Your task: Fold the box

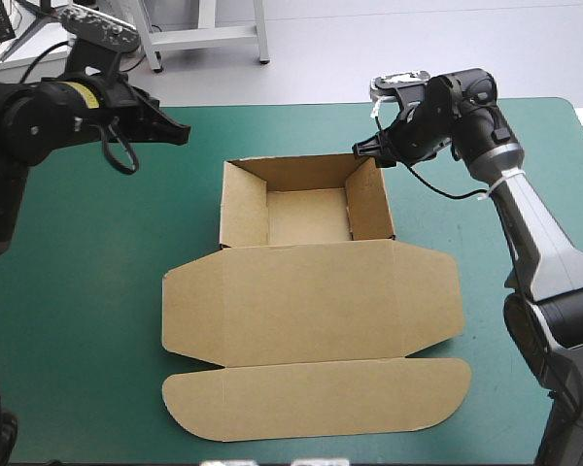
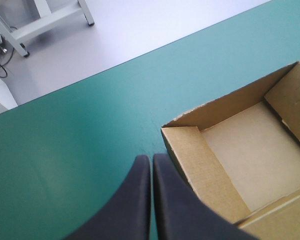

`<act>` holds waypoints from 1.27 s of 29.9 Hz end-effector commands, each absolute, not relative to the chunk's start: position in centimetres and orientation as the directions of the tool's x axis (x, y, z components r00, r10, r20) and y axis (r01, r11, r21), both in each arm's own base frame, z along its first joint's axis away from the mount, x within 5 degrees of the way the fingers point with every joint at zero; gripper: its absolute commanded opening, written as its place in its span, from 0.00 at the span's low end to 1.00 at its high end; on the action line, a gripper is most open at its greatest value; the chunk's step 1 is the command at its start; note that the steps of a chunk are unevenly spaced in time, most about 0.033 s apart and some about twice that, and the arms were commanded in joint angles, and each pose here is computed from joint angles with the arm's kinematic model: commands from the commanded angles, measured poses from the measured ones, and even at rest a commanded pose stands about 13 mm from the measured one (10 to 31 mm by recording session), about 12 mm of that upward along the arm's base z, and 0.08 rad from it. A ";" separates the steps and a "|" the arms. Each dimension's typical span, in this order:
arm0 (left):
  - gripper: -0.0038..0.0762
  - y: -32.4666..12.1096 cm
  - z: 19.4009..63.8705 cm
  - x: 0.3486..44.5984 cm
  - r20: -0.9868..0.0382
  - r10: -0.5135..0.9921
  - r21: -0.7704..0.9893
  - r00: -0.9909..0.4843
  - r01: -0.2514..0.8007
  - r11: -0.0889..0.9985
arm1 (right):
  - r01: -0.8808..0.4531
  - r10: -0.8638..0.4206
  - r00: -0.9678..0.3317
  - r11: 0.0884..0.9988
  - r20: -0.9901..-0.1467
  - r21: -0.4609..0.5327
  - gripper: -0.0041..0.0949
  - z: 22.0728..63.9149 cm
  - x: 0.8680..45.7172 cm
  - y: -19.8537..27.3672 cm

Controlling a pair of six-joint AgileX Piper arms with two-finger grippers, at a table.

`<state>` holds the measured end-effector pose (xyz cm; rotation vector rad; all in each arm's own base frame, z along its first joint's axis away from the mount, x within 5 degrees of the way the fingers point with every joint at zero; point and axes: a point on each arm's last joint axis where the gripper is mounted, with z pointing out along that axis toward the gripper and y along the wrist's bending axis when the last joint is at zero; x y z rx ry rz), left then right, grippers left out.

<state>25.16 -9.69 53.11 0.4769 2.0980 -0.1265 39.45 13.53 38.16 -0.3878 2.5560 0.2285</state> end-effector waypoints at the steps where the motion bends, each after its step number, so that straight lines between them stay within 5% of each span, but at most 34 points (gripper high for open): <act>1: 0.04 -8.2 54.9 21.1 -0.855 0.292 0.115 -0.428 0.393 0.912 | -0.320 -0.225 -0.789 0.945 -0.572 0.069 0.48 40.3 38.0 12.7; 11: 0.04 -5.9 51.5 15.5 -0.872 0.298 0.132 -0.389 0.399 0.907 | -0.315 -0.231 -0.839 0.944 -0.492 0.094 0.48 36.1 39.8 13.4; 24: 0.04 -2.7 39.5 7.7 -0.925 0.157 0.030 -0.346 0.345 0.938 | -0.299 -0.236 -0.919 0.940 -0.317 0.165 0.45 29.1 42.5 14.9; 29: 0.04 -1.9 34.6 5.7 -0.929 0.155 0.032 -0.336 0.345 0.938 | -0.273 -0.213 -0.928 0.947 -0.305 0.168 0.26 28.7 42.6 14.9; 32: 0.04 -1.5 32.4 4.7 -0.930 0.113 -0.010 -0.349 0.330 0.944 | -0.273 -0.215 -0.928 0.948 -0.306 0.163 0.05 28.7 42.6 14.9; 38: 0.04 -1.0 30.3 3.4 -0.950 0.059 -0.045 -0.307 0.321 0.946 | -0.264 -0.234 -0.921 0.963 -0.311 0.060 0.02 28.6 43.0 13.7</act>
